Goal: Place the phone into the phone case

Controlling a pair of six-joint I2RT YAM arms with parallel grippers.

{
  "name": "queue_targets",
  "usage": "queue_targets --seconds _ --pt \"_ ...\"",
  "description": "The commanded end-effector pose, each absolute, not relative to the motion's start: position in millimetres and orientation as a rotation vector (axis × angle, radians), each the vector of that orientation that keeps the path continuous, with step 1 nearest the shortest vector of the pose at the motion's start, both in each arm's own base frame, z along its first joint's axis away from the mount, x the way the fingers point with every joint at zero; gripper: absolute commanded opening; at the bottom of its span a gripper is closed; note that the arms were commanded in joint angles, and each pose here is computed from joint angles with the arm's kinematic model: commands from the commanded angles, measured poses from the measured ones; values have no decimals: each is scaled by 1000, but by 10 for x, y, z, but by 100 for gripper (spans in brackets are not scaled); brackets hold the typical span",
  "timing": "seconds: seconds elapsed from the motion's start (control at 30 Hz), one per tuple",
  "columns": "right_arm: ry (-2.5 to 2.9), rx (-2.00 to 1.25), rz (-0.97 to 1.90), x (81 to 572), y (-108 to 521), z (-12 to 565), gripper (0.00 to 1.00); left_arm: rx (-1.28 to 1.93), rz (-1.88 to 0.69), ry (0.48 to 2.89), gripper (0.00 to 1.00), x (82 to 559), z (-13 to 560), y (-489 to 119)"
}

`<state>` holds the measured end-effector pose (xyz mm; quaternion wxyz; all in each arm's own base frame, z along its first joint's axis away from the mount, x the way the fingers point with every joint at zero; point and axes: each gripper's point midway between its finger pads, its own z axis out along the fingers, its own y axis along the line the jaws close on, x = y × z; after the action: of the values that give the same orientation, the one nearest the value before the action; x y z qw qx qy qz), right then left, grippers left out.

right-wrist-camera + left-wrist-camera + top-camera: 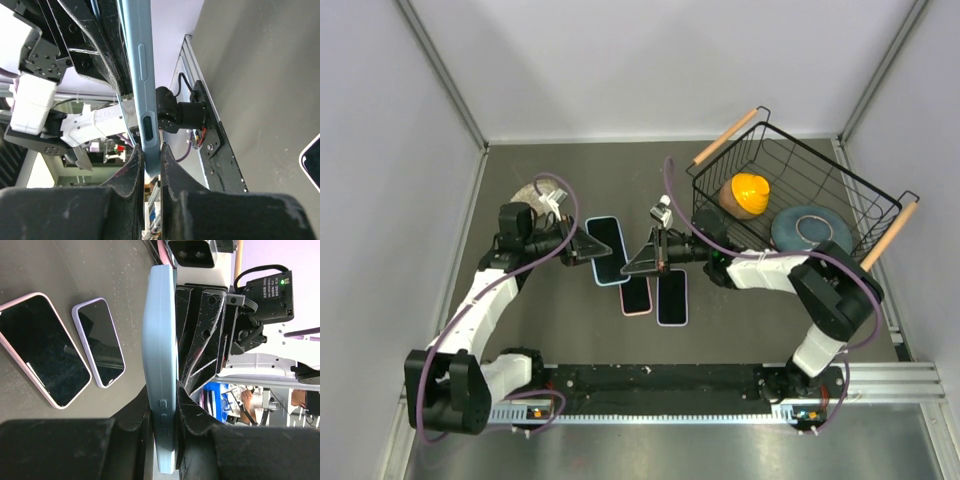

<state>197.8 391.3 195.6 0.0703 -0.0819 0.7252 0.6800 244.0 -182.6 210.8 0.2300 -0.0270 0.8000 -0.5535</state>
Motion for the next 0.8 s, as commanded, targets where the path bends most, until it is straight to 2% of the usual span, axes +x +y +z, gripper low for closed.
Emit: queue_targets --seconds 0.0,0.1,0.13,0.23,0.33,0.53,0.77 --pt "1982 -337 1979 2046 3906 2624 0 85 -1343 2161 0 2501 1985 -1739" --pt "2017 -378 1783 2123 3829 2509 25 170 -1487 2106 0 2350 2086 -1837" --pt "2000 -404 1734 2115 3771 2511 38 165 -1539 2095 0 2312 2130 -1863" --pt "1981 -438 1660 2119 3693 2493 55 227 -1629 2035 0 2175 2241 -1913" --pt "1938 -473 1626 2144 3629 2588 62 289 -1650 2002 0 2057 2319 -1955" --pt "1921 -555 1596 2220 3623 2679 66 381 -1812 1951 0 1819 2432 -2088" --pt "1864 -604 1676 2198 3693 2806 68 414 -1817 1946 0 1745 2417 -2126"
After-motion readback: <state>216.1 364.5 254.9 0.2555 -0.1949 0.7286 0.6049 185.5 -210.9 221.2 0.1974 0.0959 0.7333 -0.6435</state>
